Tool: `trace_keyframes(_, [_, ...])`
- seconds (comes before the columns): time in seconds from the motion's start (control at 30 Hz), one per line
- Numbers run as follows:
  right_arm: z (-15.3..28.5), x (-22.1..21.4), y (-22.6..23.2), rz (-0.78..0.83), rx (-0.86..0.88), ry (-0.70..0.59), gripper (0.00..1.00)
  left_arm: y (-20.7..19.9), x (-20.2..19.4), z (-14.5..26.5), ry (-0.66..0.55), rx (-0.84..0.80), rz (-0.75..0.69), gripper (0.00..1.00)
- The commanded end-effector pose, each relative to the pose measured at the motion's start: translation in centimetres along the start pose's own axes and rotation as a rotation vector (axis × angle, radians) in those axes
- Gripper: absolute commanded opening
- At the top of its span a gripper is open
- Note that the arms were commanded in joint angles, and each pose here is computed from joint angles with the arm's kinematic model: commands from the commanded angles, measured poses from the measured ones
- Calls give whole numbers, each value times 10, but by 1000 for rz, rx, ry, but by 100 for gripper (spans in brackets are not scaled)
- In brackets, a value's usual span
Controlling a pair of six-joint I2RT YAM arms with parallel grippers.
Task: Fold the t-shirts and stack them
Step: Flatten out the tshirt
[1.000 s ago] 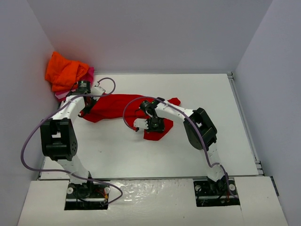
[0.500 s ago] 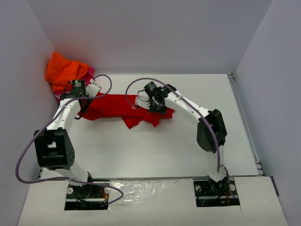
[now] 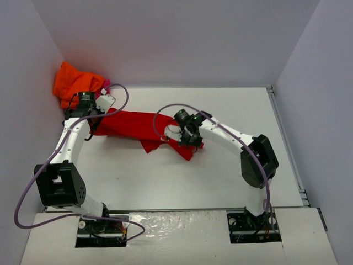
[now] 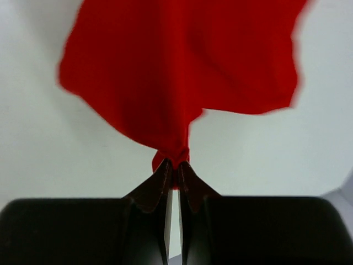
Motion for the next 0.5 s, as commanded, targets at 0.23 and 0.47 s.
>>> trace_keyframes(0.23, [-17,0,62,57,236,18,16,11,7,-1,-17,37,-6,0])
trace_keyframes(0.47, [-22,1,64,70,250,22,16,8,4,-5,-4,32,-8,0])
Point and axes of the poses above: each gripper's point midway between its finger pads, its own z axis back along the fingers, its own y axis along the line the jaws close on, x = y × z, the point moved 1 cm from there along z, back along the fingers, and after that the axes turned 5 degrees about z, right-handed, at the moved point
